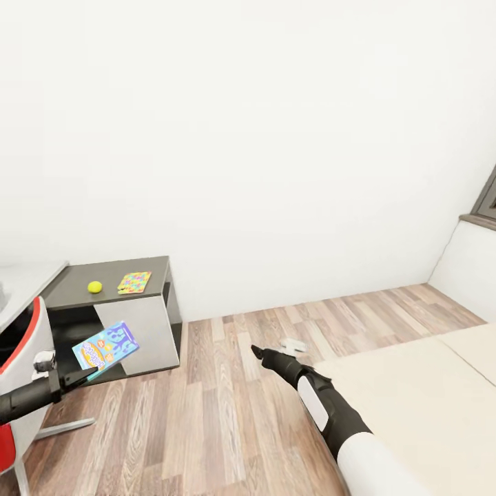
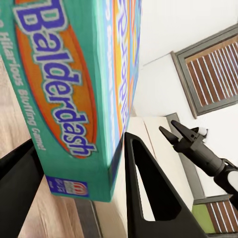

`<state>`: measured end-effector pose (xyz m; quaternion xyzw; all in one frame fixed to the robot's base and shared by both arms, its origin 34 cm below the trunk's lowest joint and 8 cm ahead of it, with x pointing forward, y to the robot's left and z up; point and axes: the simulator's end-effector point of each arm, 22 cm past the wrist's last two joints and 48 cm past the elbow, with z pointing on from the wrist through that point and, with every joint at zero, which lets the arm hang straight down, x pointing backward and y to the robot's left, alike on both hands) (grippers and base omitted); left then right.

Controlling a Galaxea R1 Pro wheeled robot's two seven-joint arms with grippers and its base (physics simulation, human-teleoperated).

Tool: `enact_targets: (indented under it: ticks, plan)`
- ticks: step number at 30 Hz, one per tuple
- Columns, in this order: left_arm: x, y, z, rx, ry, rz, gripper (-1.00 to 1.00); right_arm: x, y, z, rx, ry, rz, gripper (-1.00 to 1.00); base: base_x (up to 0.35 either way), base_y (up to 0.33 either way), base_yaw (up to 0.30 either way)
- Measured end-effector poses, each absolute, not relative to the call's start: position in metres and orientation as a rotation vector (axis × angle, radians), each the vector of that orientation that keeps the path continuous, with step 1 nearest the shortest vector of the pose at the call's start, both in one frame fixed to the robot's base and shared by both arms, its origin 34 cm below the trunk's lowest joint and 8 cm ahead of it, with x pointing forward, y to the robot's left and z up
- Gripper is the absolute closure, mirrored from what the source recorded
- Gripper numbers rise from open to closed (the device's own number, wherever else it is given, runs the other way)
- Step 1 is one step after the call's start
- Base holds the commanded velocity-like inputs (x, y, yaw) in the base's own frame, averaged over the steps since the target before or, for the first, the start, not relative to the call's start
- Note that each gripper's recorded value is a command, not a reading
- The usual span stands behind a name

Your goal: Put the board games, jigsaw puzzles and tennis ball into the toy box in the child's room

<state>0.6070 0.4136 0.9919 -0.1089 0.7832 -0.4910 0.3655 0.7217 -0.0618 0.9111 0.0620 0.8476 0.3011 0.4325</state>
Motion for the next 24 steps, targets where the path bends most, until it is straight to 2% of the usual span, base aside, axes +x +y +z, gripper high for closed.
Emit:
enact_targets:
  ticks: [8,24]
  plan:
    - [0.604,0.414,0.994,-0.287,2.022,-1.263,1.0,0.718,-0.063,0.913,0.158,2.117,0.749,-1.0,0.0,0.0,0.192]
    - [0.599,0.413,1.003,-0.283,2.02,-1.266,1.0,0.714,-0.063,0.921,0.156,2.116,0.748,-1.0,0.0,0.0,0.008]
